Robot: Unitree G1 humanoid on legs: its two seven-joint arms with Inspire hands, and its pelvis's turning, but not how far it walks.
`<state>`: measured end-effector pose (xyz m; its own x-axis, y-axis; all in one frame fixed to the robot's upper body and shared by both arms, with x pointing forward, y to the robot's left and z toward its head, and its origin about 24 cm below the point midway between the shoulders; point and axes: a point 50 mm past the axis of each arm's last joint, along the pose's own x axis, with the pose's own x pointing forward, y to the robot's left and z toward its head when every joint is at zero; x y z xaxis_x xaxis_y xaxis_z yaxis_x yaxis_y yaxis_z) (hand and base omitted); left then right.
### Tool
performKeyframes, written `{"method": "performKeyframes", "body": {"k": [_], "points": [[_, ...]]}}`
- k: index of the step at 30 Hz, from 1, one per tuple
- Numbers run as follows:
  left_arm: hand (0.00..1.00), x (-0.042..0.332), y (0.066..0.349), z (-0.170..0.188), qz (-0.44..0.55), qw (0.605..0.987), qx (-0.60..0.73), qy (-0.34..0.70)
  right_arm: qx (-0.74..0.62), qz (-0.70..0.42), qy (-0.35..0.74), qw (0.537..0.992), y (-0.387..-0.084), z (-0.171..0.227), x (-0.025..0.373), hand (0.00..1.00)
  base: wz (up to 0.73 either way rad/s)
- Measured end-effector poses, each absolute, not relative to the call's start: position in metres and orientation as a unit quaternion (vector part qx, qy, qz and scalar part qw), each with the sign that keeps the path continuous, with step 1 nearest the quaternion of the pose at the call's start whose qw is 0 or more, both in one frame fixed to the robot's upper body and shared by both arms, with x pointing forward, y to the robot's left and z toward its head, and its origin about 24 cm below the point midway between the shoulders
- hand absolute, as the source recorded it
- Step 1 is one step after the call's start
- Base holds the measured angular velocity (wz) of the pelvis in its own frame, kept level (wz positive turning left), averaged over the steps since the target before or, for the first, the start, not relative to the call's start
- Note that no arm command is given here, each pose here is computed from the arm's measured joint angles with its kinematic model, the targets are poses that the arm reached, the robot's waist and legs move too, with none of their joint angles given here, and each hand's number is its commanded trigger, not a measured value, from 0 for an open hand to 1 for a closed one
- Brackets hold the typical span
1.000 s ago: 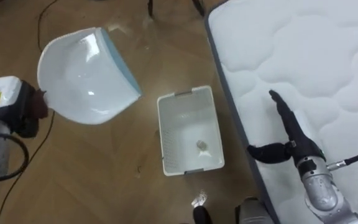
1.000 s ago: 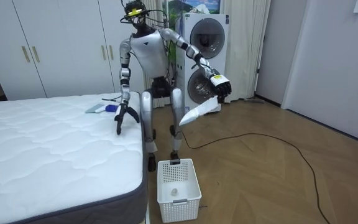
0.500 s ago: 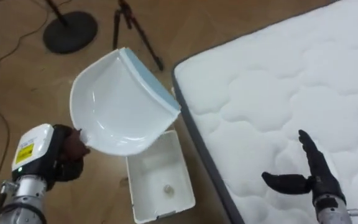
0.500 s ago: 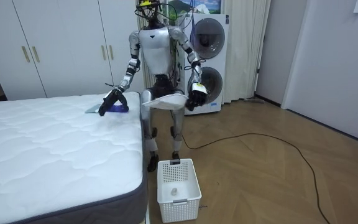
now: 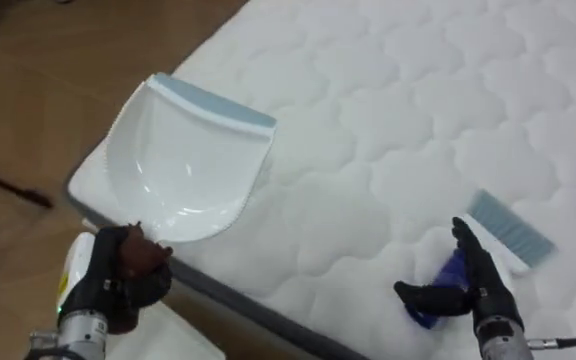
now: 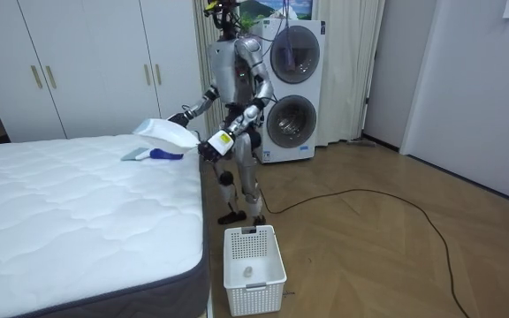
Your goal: Clean bed
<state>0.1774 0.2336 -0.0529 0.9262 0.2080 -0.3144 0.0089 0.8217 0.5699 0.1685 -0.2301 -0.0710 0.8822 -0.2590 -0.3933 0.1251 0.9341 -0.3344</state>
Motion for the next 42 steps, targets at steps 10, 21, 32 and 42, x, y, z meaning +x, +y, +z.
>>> {"method": "performKeyframes", "body": {"k": [10,21,32,42], "points": [[0.91,0.149,0.228,-0.080,0.041,0.932,0.243,0.264,-0.163,-0.056,0.245,0.954,-0.227,-0.079,0.162,0.00,-0.72],[0.00,0.142,0.226,-0.087,0.048,0.936,0.217,0.273,-0.210,-0.036,0.282,0.936,-0.230,-0.091,0.147,0.00,-0.71],[0.00,0.104,0.235,-0.121,0.062,0.904,0.183,0.382,-0.209,-0.048,0.376,0.901,-0.238,-0.122,0.112,0.00,0.00],[0.00,0.069,0.251,-0.142,0.123,0.873,0.115,0.458,-0.208,-0.056,0.506,0.835,-0.247,-0.150,0.059,0.00,-0.03]]}}
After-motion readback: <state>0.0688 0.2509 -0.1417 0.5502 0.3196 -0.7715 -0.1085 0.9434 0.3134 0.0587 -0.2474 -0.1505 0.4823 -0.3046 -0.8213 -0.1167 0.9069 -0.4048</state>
